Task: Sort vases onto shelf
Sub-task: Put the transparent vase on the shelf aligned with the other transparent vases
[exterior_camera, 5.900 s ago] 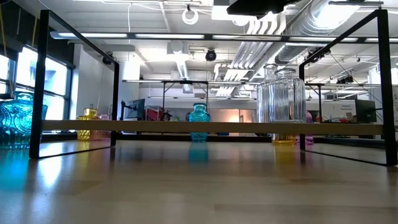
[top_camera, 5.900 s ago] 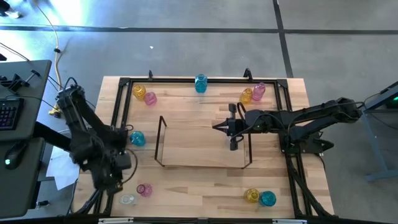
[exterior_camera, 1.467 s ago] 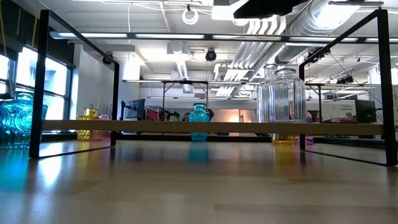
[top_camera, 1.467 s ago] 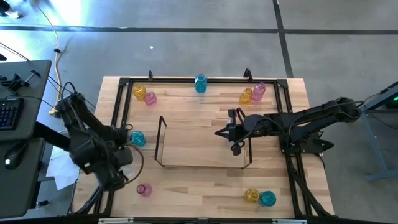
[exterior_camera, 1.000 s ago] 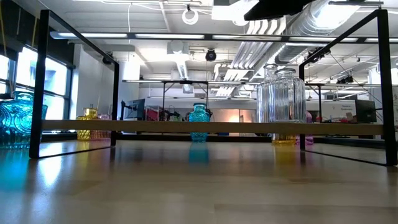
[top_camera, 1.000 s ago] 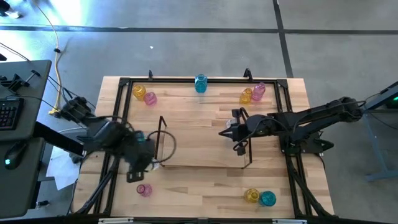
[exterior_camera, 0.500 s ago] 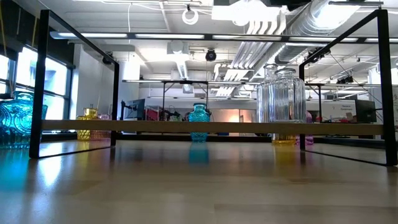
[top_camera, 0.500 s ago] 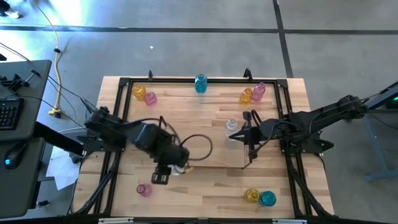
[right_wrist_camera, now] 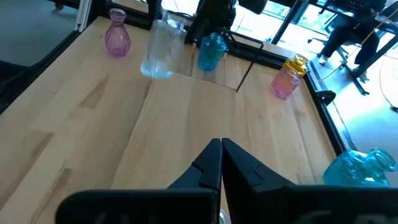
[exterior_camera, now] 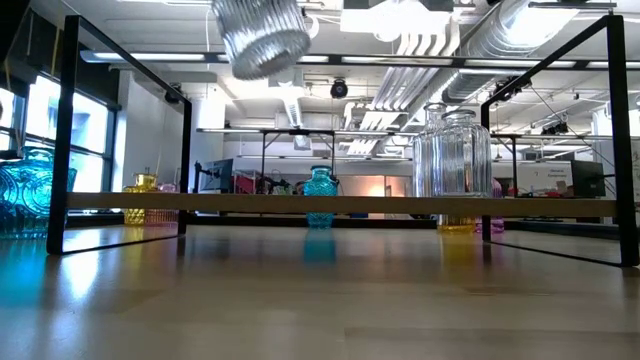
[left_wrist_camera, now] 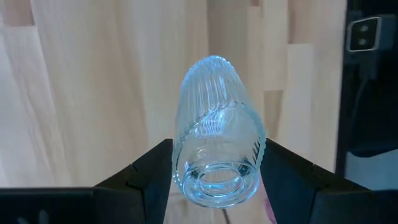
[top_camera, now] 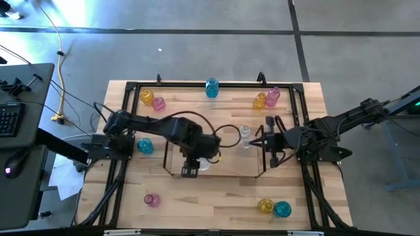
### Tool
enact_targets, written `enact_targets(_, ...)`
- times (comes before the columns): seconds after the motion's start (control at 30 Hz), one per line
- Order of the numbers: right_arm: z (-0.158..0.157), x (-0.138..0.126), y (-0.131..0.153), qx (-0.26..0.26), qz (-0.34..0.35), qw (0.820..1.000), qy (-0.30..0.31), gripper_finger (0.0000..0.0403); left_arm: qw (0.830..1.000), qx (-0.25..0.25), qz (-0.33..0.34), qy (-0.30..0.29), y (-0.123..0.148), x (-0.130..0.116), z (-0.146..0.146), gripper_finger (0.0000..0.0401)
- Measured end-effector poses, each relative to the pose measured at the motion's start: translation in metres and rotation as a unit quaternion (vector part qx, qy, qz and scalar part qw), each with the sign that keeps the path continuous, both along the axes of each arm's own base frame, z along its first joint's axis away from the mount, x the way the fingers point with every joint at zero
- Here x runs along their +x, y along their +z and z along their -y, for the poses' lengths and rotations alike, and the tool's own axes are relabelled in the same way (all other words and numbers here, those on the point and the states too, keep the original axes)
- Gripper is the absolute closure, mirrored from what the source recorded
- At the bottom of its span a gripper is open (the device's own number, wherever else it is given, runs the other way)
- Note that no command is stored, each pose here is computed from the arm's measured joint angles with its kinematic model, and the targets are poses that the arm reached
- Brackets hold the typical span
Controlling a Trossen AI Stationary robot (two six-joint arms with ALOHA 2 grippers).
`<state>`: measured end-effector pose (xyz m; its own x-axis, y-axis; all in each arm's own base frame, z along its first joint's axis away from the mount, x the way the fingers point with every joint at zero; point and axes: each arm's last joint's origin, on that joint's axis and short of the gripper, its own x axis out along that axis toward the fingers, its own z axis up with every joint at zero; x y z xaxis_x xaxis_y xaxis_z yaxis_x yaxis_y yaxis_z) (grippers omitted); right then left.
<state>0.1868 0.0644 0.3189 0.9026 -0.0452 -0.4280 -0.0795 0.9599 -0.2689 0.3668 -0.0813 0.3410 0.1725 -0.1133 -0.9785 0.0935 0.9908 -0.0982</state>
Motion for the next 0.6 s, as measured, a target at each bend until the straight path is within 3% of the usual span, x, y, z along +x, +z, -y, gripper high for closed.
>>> enact_targets(0.27, 0.001, -0.001, 0.0, 0.002, -0.002, 1.0, -0.005, 0.0403, 0.999, 0.029, -0.025, 0.008, -0.033, 0.027, -0.022, 0.0205)
enact_targets(0.6, 0.001, -0.002, -0.001, 0.003, -0.008, 1.0, -0.007, 0.0403, 0.997, 0.048, -0.057, -0.007, -0.071, 0.048, -0.024, 0.0205)
